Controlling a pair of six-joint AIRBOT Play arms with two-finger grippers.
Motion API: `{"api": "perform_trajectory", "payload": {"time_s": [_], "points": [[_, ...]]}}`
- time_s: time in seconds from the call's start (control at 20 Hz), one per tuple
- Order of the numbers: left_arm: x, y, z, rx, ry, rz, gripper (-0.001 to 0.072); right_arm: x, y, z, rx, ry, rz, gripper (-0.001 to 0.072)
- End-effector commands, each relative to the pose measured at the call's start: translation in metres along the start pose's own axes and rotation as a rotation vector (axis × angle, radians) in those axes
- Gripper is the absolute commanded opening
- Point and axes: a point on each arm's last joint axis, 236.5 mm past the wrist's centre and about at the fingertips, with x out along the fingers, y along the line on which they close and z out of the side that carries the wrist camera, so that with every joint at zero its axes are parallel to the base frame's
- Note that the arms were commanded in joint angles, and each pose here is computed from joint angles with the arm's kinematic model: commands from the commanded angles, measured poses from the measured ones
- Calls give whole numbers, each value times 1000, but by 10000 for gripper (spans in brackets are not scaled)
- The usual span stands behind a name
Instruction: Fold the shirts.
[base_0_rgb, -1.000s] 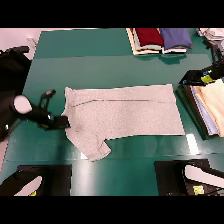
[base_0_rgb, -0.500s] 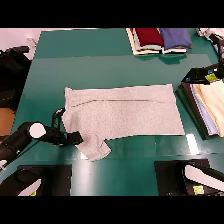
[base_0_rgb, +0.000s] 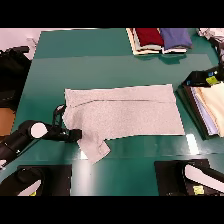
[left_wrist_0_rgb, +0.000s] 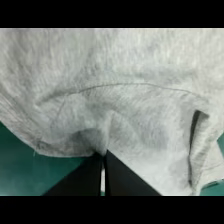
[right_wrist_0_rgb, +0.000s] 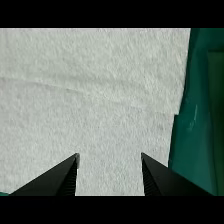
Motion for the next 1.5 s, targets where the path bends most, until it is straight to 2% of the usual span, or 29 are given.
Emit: {"api": "perform_trajectory", "payload": {"time_s": [0.0,0.1,0.15,0.2,0.3,0.35,0.55,0.6,0.7,0.75,0.8,0.85,1.0,1.1,1.3,1.45], "points": [[-22,7,14,92,-12,91,21,19,-41,-63,97,127,-77,448],[-28,2,19,105,-23,82,21,40,-68,-127,206,257,-108,466],[-28,0,19,103,-26,77,21,51,-74,-157,277,311,-86,581],[-28,0,19,104,-26,77,21,61,-78,-181,347,351,-64,599],[-28,1,19,112,-26,79,21,80,-83,-215,445,407,-37,587],[-28,1,19,117,-25,78,21,89,-79,-221,477,413,-9,521],[-28,1,19,122,-26,78,21,116,-51,-207,510,384,121,495],[-28,1,19,122,-25,78,21,120,-48,-203,488,378,121,436],[-28,1,19,125,-25,79,21,124,-40,-191,409,368,109,399],[-28,2,19,149,-21,87,21,122,-38,-184,356,358,91,200],[-29,6,16,174,-5,103,21,119,-35,-177,303,344,73,66],[-33,15,10,189,28,145,21,113,-34,-169,238,328,43,14],[-51,41,-6,234,125,267,20,82,-35,-164,83,331,-57,14],[-60,43,-13,263,146,278,21,58,-37,-172,38,334,-108,14],[-80,30,1,293,41,250,20,32,-35,-166,26,225,-146,13],[-93,23,41,334,-108,270,20,32,-35,-155,21,187,-148,13]]}}
